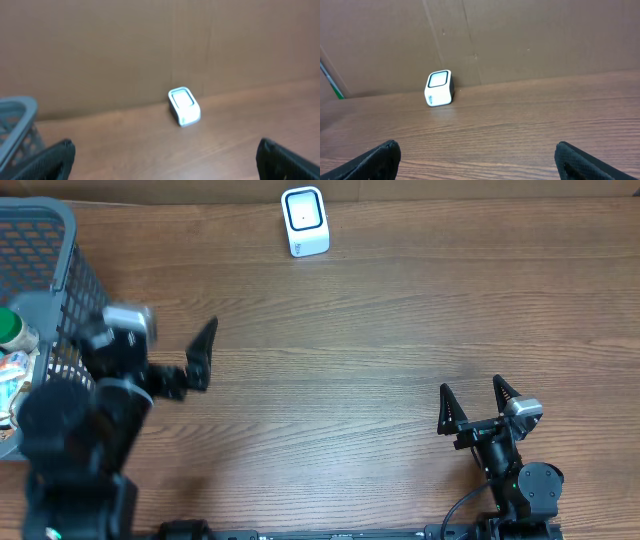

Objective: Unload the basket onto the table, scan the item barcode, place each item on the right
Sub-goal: 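Raise the left gripper and swing it over the grey basket, then lower the open left gripper into the basket toward the items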

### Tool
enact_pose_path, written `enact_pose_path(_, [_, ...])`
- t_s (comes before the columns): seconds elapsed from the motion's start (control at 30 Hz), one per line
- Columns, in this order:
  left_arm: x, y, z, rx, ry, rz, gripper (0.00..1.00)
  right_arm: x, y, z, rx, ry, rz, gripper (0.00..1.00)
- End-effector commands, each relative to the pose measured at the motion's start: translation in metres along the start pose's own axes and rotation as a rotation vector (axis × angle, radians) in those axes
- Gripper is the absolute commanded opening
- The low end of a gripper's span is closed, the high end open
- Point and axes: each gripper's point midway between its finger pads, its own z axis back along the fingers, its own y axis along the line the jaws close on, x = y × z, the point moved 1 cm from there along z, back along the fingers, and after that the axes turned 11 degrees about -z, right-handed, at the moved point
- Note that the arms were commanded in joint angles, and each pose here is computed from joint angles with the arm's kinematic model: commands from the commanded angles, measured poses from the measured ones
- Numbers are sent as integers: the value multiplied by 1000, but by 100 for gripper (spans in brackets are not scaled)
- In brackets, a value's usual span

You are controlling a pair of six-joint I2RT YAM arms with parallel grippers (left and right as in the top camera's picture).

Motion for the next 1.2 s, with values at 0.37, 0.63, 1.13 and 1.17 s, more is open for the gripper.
enact_pose_path(0.37, [99,-6,-53,-312,183,170,99,-1,-2,0,-4,-9,6,100])
enact_pose_path(0.63, [75,18,-74,-188,271,138,86,-1,-2,0,-4,-9,6,100])
enact_pose_path(1.13, [-36,238,24,791,451,760,88,-1,-2,0,-4,-9,6,100])
enact_pose_path(1.17, [-45,246,31,828,471,769,91,-1,-2,0,-4,-9,6,100])
